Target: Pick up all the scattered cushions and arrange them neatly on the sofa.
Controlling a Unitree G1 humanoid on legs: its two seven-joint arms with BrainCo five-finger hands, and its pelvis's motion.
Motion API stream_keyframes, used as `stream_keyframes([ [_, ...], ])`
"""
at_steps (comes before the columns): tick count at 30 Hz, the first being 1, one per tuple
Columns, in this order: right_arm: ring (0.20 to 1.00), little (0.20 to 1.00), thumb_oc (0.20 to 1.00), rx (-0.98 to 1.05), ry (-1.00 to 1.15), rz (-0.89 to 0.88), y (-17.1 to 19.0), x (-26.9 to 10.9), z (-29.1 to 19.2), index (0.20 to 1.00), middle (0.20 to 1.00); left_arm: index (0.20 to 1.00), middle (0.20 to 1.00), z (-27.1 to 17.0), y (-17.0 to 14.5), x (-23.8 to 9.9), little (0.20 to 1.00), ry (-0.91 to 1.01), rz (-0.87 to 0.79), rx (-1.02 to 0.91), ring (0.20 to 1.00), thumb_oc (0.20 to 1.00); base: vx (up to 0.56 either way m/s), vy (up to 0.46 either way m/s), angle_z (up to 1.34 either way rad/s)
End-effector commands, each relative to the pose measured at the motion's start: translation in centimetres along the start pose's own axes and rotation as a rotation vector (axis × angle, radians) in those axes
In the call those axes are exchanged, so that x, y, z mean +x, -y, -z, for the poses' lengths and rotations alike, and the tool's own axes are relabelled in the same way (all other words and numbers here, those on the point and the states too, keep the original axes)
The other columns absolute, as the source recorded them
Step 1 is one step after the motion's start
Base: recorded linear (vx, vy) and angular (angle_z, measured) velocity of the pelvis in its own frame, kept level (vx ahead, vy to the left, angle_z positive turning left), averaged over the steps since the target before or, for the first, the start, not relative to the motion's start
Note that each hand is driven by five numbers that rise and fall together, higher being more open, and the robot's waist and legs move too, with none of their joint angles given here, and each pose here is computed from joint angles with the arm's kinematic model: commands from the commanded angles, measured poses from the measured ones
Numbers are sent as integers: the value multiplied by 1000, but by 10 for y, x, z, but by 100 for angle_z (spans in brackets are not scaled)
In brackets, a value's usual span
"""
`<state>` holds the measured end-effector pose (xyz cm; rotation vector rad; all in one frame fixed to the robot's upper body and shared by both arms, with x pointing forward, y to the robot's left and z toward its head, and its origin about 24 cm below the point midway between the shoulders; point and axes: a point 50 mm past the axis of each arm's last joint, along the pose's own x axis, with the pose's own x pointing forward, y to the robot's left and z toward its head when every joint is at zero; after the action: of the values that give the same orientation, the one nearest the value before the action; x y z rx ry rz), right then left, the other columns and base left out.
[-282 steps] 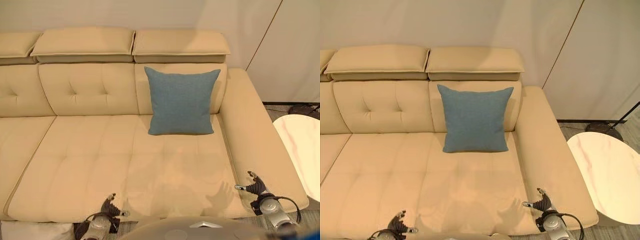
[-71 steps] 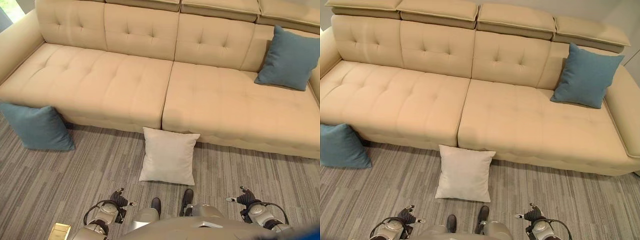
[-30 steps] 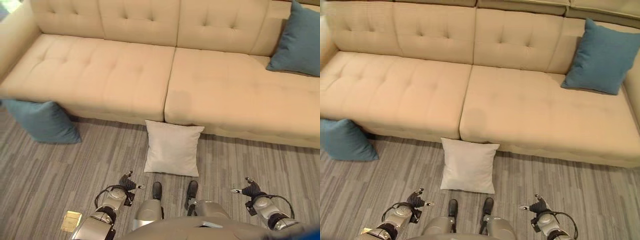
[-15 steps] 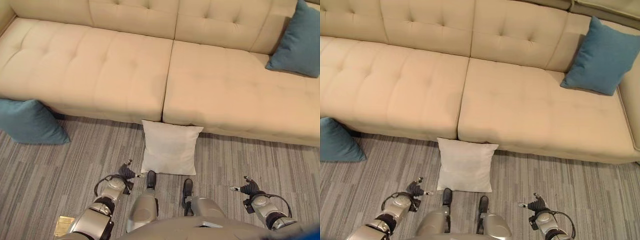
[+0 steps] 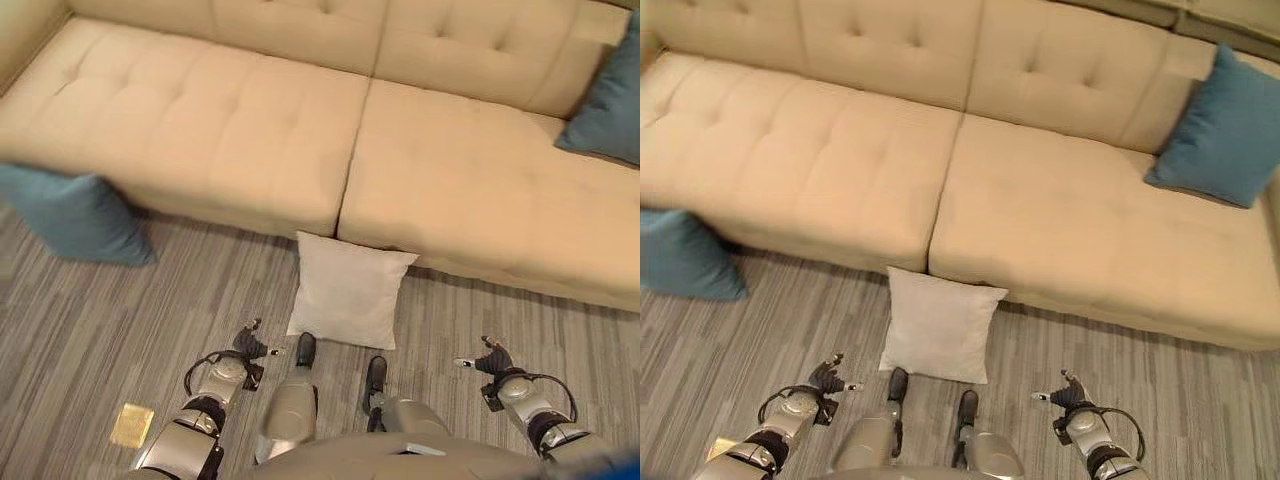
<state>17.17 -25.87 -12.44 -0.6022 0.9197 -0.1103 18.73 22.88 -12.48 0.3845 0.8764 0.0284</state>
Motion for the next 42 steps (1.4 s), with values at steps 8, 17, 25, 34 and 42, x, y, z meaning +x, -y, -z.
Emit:
stream_keyframes([
  [8, 1000, 1000, 1000, 2, -21, -1, -2, -2, 8, 1000, 1000, 1000, 1000, -2, -6, 2, 1000, 0, -18, -21, 1000, 1000, 46, 129, -2],
  [17, 1000, 1000, 1000, 144, 46, 148, 27, 8, -26, 1000, 1000, 1000, 1000, -63, -55, 9, 1000, 182, -187, -162, 1000, 1000, -90, 7, -10],
  [25, 1000, 1000, 1000, 298, 303, 330, 66, 10, -126, 1000, 1000, 1000, 1000, -175, -47, 2, 1000, 493, -218, -305, 1000, 1000, -127, -1, -17],
  [34, 1000, 1000, 1000, 457, 541, 500, 118, -12, -215, 1000, 1000, 1000, 1000, -267, -78, -30, 1000, 734, -363, -263, 1000, 1000, -26, 9, -2],
  [42, 1000, 1000, 1000, 540, 649, 516, 130, -28, -253, 1000, 1000, 1000, 1000, -302, -86, -48, 1000, 817, -398, -281, 1000, 1000, 54, 5, 2],
])
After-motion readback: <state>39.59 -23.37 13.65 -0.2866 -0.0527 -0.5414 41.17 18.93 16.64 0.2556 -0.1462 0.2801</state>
